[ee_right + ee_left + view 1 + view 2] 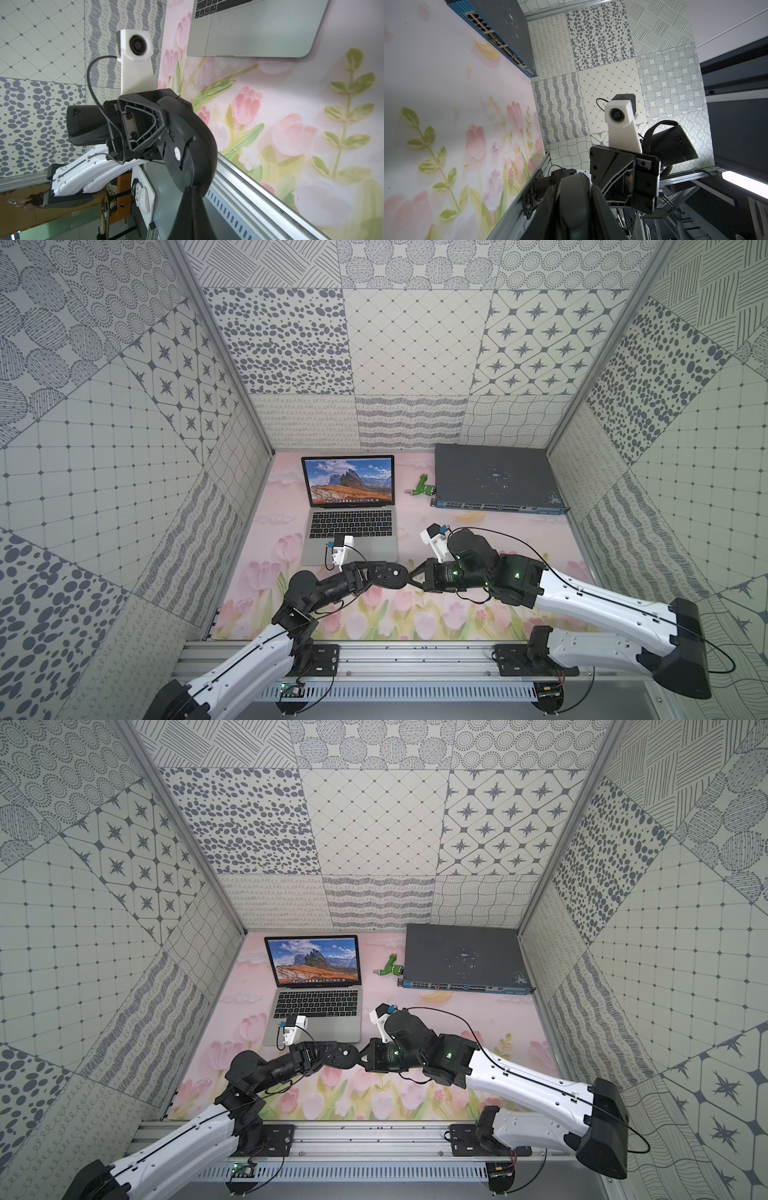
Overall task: Remove the wireless mouse receiver from the laptop
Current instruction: Close the lid on the mouse, then place the mouse at the center of the board.
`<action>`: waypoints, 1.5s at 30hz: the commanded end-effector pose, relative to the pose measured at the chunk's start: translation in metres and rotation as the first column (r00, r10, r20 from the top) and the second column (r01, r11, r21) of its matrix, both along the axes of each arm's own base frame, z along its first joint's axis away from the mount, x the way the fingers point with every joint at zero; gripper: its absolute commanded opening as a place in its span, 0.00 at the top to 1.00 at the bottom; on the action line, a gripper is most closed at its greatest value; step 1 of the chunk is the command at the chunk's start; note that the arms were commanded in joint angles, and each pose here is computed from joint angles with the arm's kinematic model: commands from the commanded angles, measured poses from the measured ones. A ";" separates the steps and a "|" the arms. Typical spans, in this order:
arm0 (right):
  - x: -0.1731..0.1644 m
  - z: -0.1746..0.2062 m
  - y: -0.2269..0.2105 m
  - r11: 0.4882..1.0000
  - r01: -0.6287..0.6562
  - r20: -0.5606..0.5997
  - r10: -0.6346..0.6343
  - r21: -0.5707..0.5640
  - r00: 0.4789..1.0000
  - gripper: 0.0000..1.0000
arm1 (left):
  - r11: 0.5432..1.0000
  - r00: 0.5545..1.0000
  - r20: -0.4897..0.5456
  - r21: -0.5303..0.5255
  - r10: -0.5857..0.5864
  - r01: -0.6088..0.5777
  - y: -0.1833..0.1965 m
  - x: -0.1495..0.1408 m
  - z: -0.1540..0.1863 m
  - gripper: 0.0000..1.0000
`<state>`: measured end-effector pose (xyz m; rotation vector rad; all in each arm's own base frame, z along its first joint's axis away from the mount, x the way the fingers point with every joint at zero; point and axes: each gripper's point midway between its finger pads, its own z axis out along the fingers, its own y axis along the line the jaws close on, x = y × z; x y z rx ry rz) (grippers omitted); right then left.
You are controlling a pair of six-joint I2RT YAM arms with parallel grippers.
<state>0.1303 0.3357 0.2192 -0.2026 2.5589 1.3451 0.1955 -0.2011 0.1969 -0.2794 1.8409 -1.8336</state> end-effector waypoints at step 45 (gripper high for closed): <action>0.008 0.092 0.002 0.776 -0.240 0.018 0.283 0.583 0.959 0.13 | 0.970 0.733 0.642 0.071 -0.223 0.233 -0.032 -0.027 0.122 0.90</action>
